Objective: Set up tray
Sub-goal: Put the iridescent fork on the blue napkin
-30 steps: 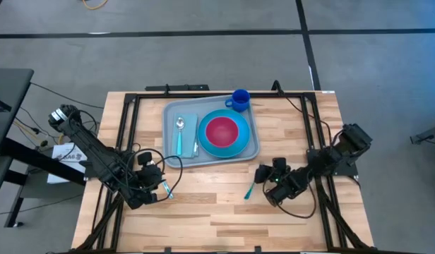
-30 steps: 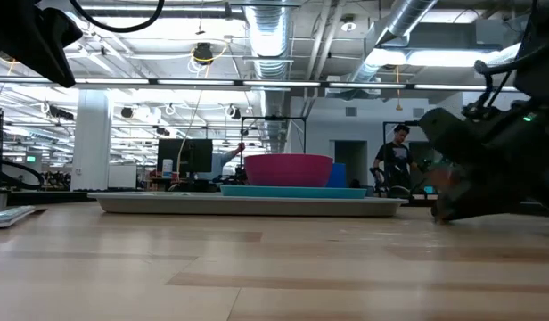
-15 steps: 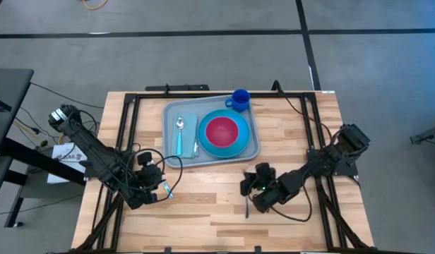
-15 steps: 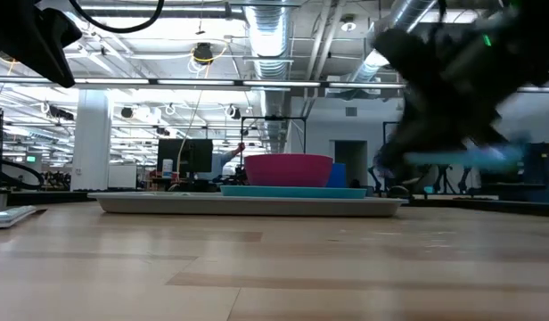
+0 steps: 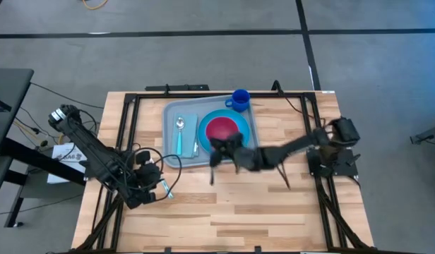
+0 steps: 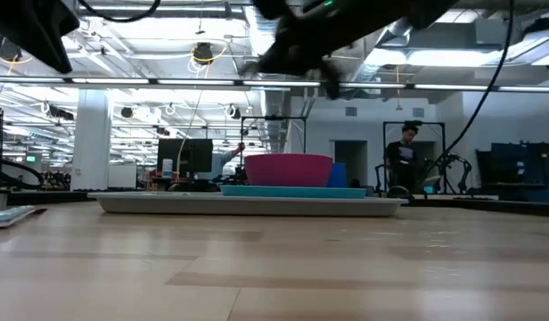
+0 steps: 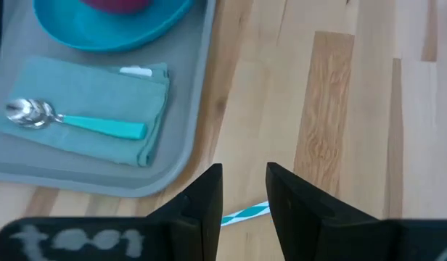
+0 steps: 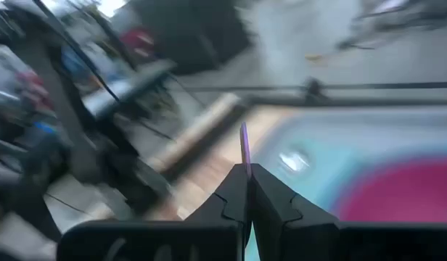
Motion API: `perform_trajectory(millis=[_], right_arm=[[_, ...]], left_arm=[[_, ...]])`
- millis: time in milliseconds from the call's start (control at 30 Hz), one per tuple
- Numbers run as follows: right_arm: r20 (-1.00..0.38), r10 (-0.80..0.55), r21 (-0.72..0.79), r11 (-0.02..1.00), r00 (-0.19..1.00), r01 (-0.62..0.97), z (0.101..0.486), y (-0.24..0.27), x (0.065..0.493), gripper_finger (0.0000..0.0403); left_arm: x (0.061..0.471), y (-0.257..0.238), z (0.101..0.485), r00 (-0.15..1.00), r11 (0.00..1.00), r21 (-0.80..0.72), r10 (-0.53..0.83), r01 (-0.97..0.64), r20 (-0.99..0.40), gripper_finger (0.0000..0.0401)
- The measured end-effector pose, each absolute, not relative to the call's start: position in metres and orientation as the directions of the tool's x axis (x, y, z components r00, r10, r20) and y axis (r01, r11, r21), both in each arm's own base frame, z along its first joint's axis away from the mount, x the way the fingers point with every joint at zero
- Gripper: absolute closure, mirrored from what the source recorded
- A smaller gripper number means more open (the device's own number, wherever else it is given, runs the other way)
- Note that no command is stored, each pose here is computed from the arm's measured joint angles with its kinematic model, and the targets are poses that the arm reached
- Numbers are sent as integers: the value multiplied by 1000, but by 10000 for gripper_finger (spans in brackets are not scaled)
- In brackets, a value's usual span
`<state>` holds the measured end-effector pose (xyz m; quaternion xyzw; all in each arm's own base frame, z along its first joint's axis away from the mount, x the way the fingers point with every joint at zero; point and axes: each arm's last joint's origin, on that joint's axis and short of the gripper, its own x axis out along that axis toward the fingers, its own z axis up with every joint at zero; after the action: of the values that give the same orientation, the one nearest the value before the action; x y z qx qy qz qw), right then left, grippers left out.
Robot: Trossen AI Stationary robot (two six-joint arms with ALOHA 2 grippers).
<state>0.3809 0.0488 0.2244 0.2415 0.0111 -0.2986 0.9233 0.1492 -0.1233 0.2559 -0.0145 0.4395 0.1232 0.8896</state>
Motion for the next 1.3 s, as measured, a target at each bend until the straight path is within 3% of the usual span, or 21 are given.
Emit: perform_trajectory(millis=[133,333,533,733,967,1300], right_arm=[[-86,-464,522,733,882,437,225,0,412,402],[-136,-418,509,748,898,426,200,-38,468,402],[-349,-493,409,685,797,603,191,-59,506,403],[-402,-529,360,659,747,660,208,-65,525,403],[-486,-524,373,599,699,708,175,-68,535,403],[-506,-546,337,587,667,736,168,-81,533,403]], left_arm=[[148,-122,264,575,968,100,219,-232,-789,305],[147,-121,266,572,964,119,237,-236,-785,305],[147,-121,265,566,965,101,224,-240,-793,305],[146,-122,265,568,966,100,221,-237,-793,305],[146,-122,265,570,965,96,222,-242,-791,305],[147,-122,266,581,962,108,239,-251,-778,305]])
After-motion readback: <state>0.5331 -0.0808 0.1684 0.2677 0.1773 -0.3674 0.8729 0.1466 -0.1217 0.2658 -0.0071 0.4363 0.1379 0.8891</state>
